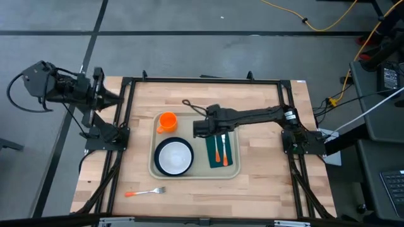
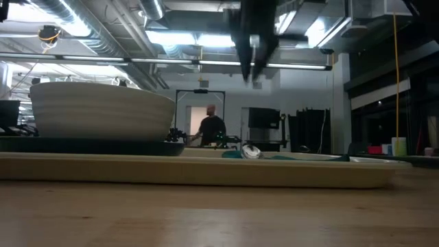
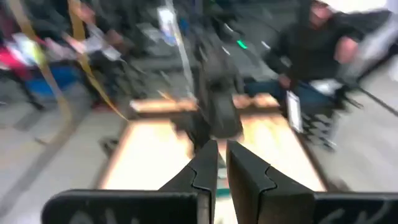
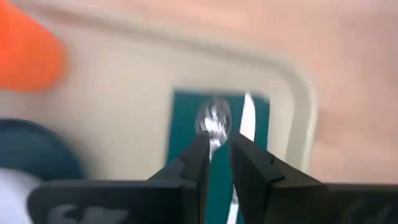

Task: Set up tray
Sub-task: Put the orange spoon on the dark green napkin, then put the orange fork on the dark green napkin

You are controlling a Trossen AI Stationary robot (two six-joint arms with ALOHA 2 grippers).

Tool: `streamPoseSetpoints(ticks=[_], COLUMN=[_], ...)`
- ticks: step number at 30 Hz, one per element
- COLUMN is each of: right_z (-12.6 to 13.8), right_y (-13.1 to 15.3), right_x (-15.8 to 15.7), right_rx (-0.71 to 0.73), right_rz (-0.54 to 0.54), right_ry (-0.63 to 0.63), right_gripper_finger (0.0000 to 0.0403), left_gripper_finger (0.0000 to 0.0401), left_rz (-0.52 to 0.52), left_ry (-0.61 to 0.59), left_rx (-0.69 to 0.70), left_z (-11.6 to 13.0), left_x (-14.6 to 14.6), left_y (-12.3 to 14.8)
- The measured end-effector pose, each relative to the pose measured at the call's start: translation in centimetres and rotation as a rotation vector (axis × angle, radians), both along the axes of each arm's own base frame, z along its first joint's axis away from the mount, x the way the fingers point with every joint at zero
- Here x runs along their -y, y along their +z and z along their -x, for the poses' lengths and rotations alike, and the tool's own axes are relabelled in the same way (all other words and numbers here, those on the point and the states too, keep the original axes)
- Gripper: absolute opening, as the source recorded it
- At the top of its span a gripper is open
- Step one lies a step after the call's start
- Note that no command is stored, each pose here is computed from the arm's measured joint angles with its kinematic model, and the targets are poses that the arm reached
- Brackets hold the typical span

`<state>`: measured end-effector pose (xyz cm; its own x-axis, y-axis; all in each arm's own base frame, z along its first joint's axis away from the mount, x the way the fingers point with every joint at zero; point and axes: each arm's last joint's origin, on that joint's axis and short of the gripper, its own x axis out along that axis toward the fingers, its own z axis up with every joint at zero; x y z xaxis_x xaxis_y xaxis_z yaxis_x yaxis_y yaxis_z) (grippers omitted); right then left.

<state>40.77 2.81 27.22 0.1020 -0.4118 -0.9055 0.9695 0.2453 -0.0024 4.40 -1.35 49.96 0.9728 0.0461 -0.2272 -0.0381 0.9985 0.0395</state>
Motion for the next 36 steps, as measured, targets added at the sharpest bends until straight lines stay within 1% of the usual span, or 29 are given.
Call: streamPoseSetpoints(ticks=[2, 4, 5, 6, 8, 9, 11, 13, 16, 20, 22, 24, 27, 30, 32, 36], right_z=[0.4, 1.2, 1.4, 1.7, 2.7, 3.3, 5.0, 6.7, 8.7, 11.3, 12.7, 14.2, 16.4, 18.4, 19.7, 21.3], right_y=[2.8, 5.8, 7.2, 8.5, 10.9, 11.9, 13.2, 14.3, 15.5, 16.7, 17.2, 17.8, 18.4, 18.7, 18.6, 18.1], right_x=[-1.1, -2.4, -3.1, -3.6, -4.5, -4.6, -4.3, -3.7, -2.7, -1.7, -1.1, -0.5, 0.6, 1.4, 1.8, 2.1], right_rx=[0.036, 0.073, 0.105, 0.127, 0.130, 0.138, 0.120, 0.100, 0.042, -0.018, -0.013, 0.045, 0.178, 0.324, 0.389, 0.457], right_rz=[0.090, 0.183, 0.233, 0.287, 0.375, 0.402, 0.419, 0.434, 0.464, 0.488, 0.480, 0.489, 0.500, 0.490, 0.502, 0.511], right_ry=[0.026, 0.063, 0.108, 0.180, 0.317, 0.359, 0.407, 0.448, 0.531, 0.694, 0.785, 0.851, 0.924, 0.956, 0.950, 0.909], right_gripper_finger=[0.0067, 0.0067, 0.0067, 0.0067, 0.0067, 0.0067, 0.0067, 0.0067, 0.0067, 0.0067, 0.0067, 0.0067, 0.0067, 0.0067, 0.0067, 0.0067], left_gripper_finger=[0.0029, 0.0027, 0.0026, 0.0026, 0.0025, 0.0025, 0.0026, 0.0029, 0.0034, 0.0044, 0.0049, 0.0054, 0.0063, 0.0076, 0.0089, 0.0127], left_rz=[0.045, 0.072, 0.076, 0.086, 0.128, 0.157, 0.200, 0.224, 0.296, 0.476, 0.565, 0.631, 0.675, 0.695, 0.694, 0.677], left_ry=[-0.056, -0.083, -0.092, -0.103, -0.137, -0.150, -0.176, -0.189, -0.143, -0.069, -0.038, -0.015, 0.017, 0.035, 0.049, 0.095], left_rx=[-0.084, -0.202, -0.271, -0.338, -0.469, -0.533, -0.635, -0.697, -0.733, -0.761, -0.790, -0.826, -0.891, -0.940, -0.979, -1.066], left_z=[0.0, -0.3, -0.6, -1.1, -2.0, -2.5, -3.7, -5.1, -7.2, -9.7, -10.8, -11.7, -12.6, -13.1, -13.2, -12.9], left_x=[0.3, 0.8, 1.1, 1.7, 2.9, 3.6, 5.2, 6.9, 9.3, 12.0, 13.2, 14.5, 16.4, 18.1, 19.1, 20.7], left_y=[-0.7, -1.9, -2.7, -3.5, -5.4, -6.4, -8.6, -11.0, -14.8, -19.2, -20.9, -22.1, -23.8, -25.2, -26.3, -28.4])
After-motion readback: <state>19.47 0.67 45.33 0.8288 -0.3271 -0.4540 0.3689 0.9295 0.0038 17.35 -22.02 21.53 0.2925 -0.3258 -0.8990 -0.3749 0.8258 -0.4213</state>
